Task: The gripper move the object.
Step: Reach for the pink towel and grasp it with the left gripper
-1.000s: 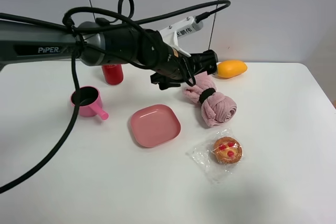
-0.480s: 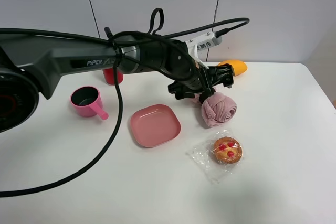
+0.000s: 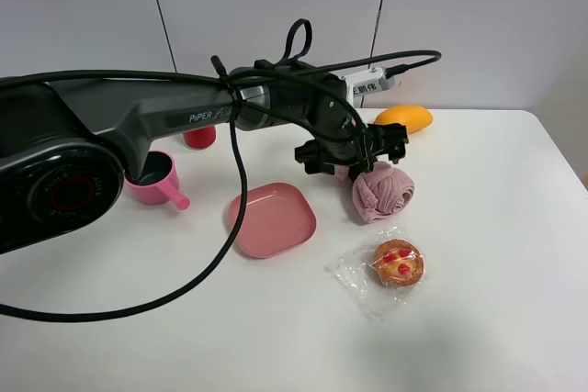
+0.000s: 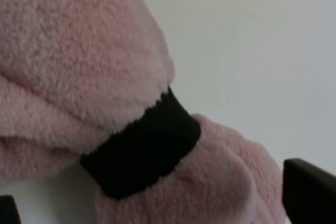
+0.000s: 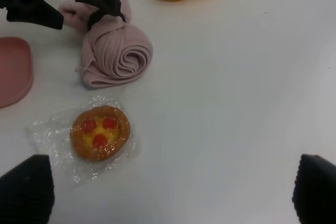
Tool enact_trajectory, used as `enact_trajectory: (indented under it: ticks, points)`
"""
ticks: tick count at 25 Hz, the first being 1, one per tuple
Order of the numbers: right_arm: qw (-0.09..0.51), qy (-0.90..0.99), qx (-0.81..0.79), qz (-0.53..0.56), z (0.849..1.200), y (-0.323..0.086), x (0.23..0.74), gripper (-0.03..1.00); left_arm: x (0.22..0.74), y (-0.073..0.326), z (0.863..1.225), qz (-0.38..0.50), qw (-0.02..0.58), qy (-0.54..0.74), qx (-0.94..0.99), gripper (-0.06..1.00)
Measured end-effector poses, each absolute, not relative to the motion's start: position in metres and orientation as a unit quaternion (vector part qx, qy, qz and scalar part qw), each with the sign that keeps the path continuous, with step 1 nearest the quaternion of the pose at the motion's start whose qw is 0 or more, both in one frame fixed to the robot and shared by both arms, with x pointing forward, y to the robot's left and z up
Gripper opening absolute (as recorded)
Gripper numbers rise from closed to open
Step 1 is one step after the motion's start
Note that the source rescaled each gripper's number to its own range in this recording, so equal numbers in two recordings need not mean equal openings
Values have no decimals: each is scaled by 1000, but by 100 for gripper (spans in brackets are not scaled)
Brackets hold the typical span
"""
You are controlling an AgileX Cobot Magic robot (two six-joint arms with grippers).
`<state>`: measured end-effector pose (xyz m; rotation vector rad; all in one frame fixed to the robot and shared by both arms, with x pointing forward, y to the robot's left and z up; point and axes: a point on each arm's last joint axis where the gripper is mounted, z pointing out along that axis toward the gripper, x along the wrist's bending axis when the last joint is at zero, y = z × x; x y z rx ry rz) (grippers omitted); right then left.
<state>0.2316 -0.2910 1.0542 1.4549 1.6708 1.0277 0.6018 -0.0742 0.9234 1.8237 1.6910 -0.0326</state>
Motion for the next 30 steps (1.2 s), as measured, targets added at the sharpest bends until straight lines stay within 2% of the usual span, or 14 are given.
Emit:
enact_trajectory:
  ticks: [20,25,30]
  points:
    - [343,643,560,395,1054,-291,232,100,607,-87,894,-46,350,689,633,100]
    - [343,643,560,395,1054,-291,232,100,607,-88,893,-50,352,697,623,100]
    - [343,643,560,395,1054,-291,232,100,607,-88,877,-51,341,702,623,100]
